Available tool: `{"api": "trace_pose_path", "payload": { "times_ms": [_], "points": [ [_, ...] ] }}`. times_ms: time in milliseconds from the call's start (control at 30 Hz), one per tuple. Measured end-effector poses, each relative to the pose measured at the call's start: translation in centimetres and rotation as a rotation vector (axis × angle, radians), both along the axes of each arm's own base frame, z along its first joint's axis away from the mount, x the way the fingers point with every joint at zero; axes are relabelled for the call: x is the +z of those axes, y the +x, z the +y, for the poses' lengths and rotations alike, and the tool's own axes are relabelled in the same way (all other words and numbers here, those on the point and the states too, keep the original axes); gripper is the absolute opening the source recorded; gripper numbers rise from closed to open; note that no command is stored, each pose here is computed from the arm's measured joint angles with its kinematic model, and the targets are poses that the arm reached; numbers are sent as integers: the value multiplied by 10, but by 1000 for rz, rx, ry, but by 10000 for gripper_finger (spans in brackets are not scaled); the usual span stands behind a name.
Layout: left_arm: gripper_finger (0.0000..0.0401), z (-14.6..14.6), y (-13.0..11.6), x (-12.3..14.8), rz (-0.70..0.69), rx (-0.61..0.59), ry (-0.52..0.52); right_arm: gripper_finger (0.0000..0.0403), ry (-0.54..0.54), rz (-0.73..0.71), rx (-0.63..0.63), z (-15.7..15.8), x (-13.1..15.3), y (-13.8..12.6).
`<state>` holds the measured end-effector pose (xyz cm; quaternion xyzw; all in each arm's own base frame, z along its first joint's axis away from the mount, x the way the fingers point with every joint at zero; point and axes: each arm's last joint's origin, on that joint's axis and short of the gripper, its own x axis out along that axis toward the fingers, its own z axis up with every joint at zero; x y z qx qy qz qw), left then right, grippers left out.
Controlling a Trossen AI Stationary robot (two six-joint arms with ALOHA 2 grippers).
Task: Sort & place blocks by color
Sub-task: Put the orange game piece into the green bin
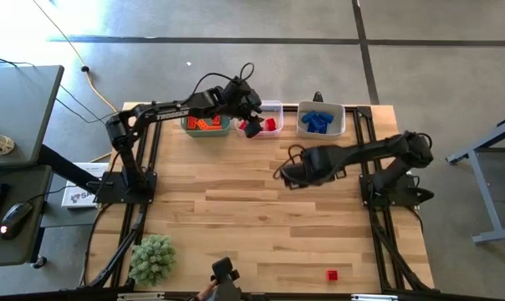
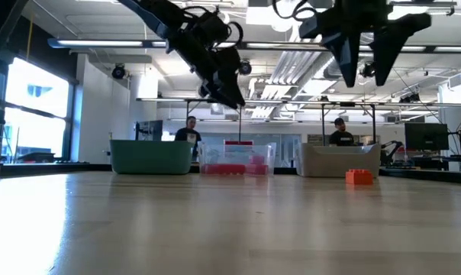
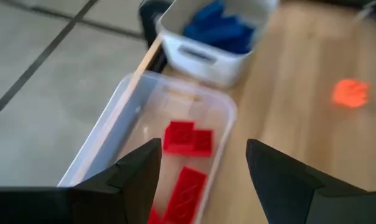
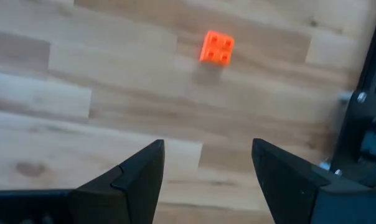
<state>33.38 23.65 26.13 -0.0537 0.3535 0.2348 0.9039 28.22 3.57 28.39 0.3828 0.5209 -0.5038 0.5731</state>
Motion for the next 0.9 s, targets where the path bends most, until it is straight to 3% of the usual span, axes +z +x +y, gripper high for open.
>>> {"api": "trace_pose_path", "payload": {
  "times_ms": [367, 900],
  "points": [
    [225, -10, -15, 41, -100, -29, 68, 229, 5, 61, 86, -60, 0, 1],
    [225, -7, -18, 43, -80, -36, 107, 229, 46, 125, 185, -137, 0, -17]
  ]
}}
